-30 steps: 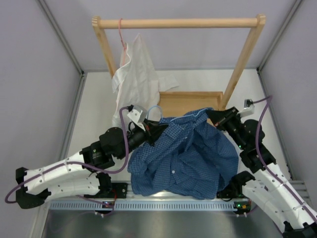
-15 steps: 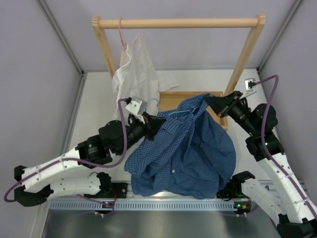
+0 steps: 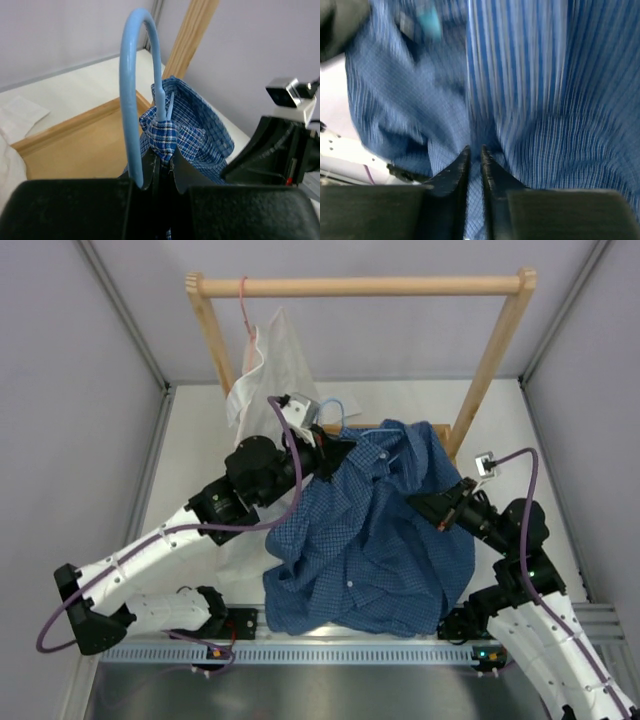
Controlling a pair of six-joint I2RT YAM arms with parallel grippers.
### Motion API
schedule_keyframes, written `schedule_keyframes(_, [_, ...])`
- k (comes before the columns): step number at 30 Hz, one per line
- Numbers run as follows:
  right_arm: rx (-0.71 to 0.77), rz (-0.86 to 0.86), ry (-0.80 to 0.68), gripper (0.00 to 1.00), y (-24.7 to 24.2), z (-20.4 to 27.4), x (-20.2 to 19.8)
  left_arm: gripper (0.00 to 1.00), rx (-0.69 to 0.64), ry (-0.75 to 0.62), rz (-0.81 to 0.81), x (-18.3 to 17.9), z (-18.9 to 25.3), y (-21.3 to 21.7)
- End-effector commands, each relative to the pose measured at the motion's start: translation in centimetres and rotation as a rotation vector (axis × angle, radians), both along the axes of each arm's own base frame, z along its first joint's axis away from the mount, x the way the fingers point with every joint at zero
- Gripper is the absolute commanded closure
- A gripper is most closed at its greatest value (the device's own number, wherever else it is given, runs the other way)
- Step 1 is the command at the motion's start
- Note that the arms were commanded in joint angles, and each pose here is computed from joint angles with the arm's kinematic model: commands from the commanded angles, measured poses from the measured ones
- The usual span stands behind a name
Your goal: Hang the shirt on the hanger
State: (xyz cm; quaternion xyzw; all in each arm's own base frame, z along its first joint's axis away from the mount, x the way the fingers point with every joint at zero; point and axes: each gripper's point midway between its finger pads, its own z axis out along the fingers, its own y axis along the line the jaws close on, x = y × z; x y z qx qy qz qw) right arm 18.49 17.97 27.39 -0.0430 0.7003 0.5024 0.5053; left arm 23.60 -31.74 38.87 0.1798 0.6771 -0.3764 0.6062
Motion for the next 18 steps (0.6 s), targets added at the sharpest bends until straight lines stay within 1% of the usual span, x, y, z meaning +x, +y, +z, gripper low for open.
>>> schedule_keyframes(1, [-0.122, -0.009, -0.064, 0.80, -1.2, -0.7, -1.7, 1.00, -0.232, -0.140, -0.147, -0.7, 7.1, 0.7])
schedule_keyframes(2, [-0.154, -0.005, -0.025, 0.65, -1.5, -1.7, -2.5, 1.00, -0.209, -0.134, -0.165, -0.7, 5.7, 0.6])
schedule_keyframes(4, [-0.180, 0.009, -0.090, 0.62, -2.0, -0.4, -4.0, 1.00, -0.185, -0.157, -0.212, -1.3, 4.9, 0.5])
schedule_keyframes(5, [-0.182, 0.072, -0.116, 0.59, -1.6, 0.2, -5.4, 1.00, -0.157, -0.169, -0.296, -2.5, 3.9, -0.1])
schedule_keyframes(6, [-0.187, 0.112, -0.136, 0.57, -1.5, 0.6, -6.6, 1.00, -0.133, -0.188, -0.338, -3.2, 3.4, -0.4])
schedule_keyframes(7, [-0.191, 0.180, -0.211, 0.57, -1.2, 2.3, -8.4, 1.00, -0.118, -0.196, -0.389, -3.9, 2.8, -0.8])
schedule_keyframes(8, [-0.195, 0.211, -0.249, 0.56, -1.2, 3.1, -9.4, 1.00, -0.096, -0.212, -0.516, -5.9, 2.1, -1.5])
schedule_keyframes(9, [-0.209, 0.229, -0.325, 0.53, -1.4, 5.0, -10.5, 1.00, -0.079, -0.217, -0.585, -6.9, 1.3, -1.8])
schedule_keyframes(10, [-0.215, 0.238, -0.357, 0.49, -1.5, 5.9, -11.0, 1.00, -0.078, -0.217, -0.651, -7.9, 0.9, -2.1])
schedule_keyframes(11, [-0.221, 0.234, -0.386, 0.42, -1.6, 6.8, -11.2, 1.00, -0.079, -0.233, -0.789, -9.9, 0.5, -2.6])
schedule_keyframes(13, [-0.242, 0.231, -0.451, 0.38, -1.7, 9.0, -11.2, 1.00, -0.092, -0.193, -0.902, -11.7, -0.2, -3.1])
schedule_keyframes(14, [-0.244, 0.266, -0.475, 0.36, -1.3, 9.6, -11.4, 1.00, -0.087, -0.171, -0.944, -12.1, -0.9, -3.7])
schedule_keyframes(15, [-0.244, 0.295, -0.467, 0.36, -0.8, 10.4, -10.8, 1.00, -0.081, -0.170, -0.981, -12.8, -1.0, -4.0])
schedule_keyframes(16, [-0.227, 0.357, -0.498, 0.36, -0.3, 11.3, -11.4, 1.00, -0.075, -0.167, -1.019, -13.8, -1.4, -4.6])
schedule_keyframes(17, [-0.214, 0.387, -0.499, 0.37, 0.2, 11.8, -11.2, 1.00, -0.059, -0.156, -1.035, -14.0, -2.1, -5.2])
schedule_keyframes(18, [-0.186, 0.426, -0.455, 0.38, 0.8, 12.2, -10.7, 1.00, -0.036, -0.156, -1.041, -14.3, -2.7, -5.7])
